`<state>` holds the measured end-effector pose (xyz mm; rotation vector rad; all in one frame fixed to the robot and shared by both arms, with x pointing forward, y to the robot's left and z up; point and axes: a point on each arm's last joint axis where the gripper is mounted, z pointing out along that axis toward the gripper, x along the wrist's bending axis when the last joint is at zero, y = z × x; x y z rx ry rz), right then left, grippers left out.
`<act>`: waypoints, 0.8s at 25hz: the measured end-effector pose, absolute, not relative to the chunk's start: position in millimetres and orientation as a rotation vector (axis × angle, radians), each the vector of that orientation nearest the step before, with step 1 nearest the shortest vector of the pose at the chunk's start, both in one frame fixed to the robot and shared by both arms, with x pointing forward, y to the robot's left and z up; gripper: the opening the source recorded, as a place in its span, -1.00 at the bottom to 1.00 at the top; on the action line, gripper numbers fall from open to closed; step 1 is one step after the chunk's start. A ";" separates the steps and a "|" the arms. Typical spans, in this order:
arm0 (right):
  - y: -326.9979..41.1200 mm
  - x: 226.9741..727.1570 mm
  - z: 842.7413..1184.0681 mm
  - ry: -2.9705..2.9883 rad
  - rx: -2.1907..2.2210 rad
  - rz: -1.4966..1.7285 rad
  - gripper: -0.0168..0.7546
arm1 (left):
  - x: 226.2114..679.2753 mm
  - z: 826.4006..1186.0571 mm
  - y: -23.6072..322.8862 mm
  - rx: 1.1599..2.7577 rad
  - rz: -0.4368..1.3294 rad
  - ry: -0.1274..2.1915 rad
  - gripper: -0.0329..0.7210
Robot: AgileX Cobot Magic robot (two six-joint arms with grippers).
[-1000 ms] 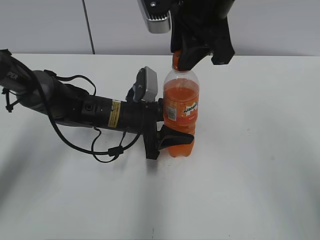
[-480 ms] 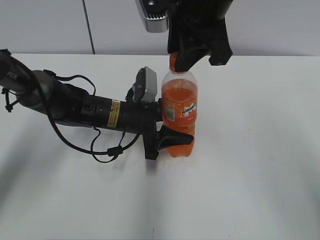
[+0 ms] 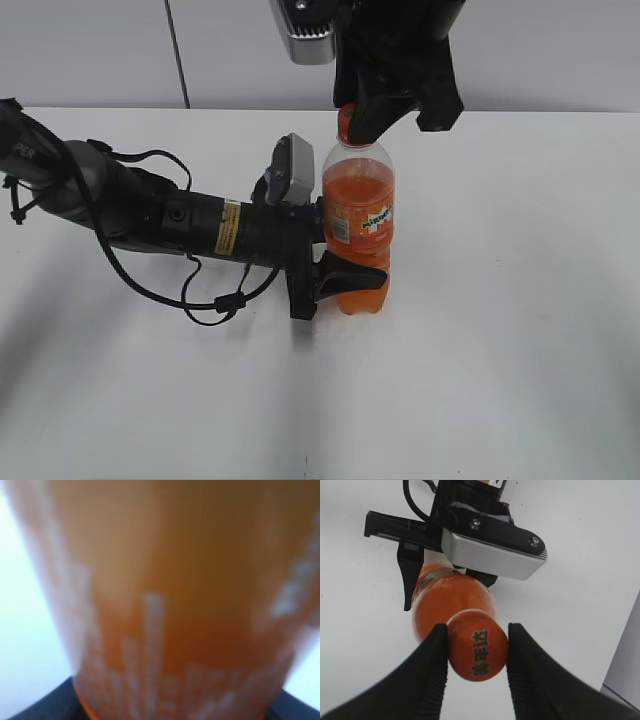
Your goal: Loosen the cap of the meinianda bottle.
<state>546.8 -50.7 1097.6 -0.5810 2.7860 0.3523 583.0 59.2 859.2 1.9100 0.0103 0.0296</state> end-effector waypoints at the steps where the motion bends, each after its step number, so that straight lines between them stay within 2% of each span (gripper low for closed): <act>1: -50.7 546.8 1097.6 2.786 -0.581 0.352 -0.25 | 583.0 859.2 59.2 1.910 0.030 0.010 0.15; 14: -50.6 546.7 1097.7 2.797 -0.542 0.360 -0.24 | 582.9 859.1 59.2 1.910 0.029 0.009 0.15; 20: -50.3 546.5 1097.7 2.802 -0.529 0.369 -0.12 | 583.0 859.2 59.2 1.910 0.029 0.011 0.15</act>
